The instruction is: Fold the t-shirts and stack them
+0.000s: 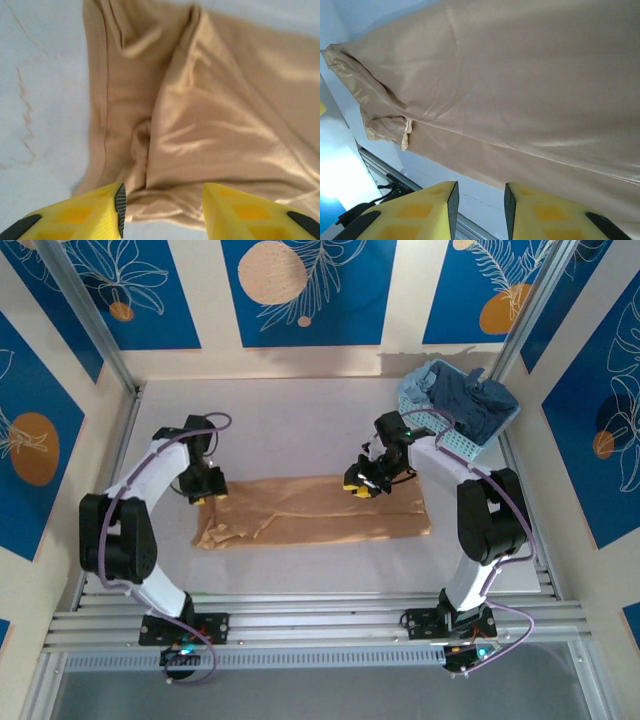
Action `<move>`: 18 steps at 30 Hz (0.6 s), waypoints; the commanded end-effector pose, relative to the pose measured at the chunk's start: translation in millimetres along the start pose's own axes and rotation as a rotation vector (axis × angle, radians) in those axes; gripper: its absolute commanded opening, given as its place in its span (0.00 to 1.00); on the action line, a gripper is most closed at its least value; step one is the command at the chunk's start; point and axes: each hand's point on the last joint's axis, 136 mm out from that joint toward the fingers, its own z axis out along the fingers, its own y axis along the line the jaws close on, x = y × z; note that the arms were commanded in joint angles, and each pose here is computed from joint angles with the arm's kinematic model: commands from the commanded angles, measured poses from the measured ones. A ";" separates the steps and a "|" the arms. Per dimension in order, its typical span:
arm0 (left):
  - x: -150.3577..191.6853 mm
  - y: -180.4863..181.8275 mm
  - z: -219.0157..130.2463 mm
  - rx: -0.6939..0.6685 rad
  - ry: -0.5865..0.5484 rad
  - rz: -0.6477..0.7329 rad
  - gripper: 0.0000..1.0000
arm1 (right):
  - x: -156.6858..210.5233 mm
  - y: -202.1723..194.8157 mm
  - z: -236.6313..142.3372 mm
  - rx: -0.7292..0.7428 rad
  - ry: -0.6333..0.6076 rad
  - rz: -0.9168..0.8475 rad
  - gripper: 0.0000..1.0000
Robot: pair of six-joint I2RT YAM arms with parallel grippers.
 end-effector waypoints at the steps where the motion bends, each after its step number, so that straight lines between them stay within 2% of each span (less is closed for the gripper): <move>1: 11.6 -8.3 9.0 0.059 0.038 -0.055 0.43 | 5.2 7.3 -2.9 -0.027 0.012 -0.016 0.33; 5: -12.9 -32.8 7.6 0.155 0.011 -0.138 0.39 | 2.9 -0.5 -2.0 0.010 0.003 -0.018 0.31; 7: -28.3 -38.8 14.9 0.158 0.003 -0.197 0.37 | -2.3 -11.7 -4.5 0.044 -0.015 -0.006 0.30; 11: -60.8 -26.0 33.0 0.043 -0.038 -0.271 0.30 | -17.3 -36.7 -12.5 0.094 -0.047 0.050 0.27; 15: -90.3 -17.9 42.8 -0.009 -0.067 -0.310 0.28 | -30.3 -55.1 -16.6 0.122 -0.064 0.082 0.25; 18: -88.5 -2.8 46.1 -0.108 -0.036 -0.308 0.26 | -35.8 -64.2 -18.4 0.141 -0.064 0.105 0.23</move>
